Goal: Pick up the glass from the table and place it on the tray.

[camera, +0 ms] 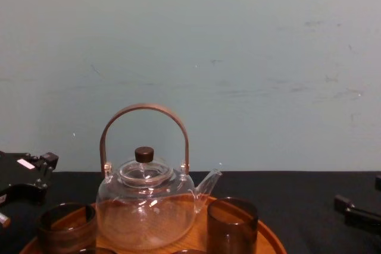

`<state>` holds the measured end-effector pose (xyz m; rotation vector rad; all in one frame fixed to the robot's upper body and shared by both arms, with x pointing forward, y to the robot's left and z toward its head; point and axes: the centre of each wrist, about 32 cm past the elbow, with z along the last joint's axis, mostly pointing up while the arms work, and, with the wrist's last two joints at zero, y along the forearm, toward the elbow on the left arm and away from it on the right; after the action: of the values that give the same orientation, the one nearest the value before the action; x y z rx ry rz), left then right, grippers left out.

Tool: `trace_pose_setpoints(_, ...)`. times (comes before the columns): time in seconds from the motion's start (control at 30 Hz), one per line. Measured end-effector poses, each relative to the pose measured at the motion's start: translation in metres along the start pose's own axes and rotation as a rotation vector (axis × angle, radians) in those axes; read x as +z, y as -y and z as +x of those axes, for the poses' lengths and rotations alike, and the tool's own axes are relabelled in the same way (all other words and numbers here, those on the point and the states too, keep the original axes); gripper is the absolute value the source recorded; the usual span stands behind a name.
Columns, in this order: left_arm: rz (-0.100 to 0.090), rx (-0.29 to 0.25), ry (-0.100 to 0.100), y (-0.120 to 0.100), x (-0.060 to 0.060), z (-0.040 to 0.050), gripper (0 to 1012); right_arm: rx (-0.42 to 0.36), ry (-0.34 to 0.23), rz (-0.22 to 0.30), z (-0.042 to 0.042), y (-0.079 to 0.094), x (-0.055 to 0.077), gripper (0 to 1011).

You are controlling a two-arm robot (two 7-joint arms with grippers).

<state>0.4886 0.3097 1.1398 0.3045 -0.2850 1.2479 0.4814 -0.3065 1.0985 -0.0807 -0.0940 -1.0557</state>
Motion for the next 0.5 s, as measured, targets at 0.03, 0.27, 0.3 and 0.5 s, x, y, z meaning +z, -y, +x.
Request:
trace_pose_setpoints(0.03,0.0,0.0,0.0,0.0,0.0,0.0,0,0.0,0.0,0.0,0.0,0.0,0.0,1002)
trace_pose_setpoints(0.27,0.0,0.0,0.0,0.0,0.0,0.0,0,0.0,0.0,0.0,0.0,0.0,0.0,1002)
trace_pose_setpoints(0.3,0.0,0.0,0.0,0.0,0.0,0.0,0,0.0,0.0,0.0,0.0,0.0,0.0,1002)
trace_pose_setpoints(0.5,0.0,0.0,0.0,0.0,0.0,0.0,0,0.0,0.0,0.0,0.0,0.0,0.0,1003)
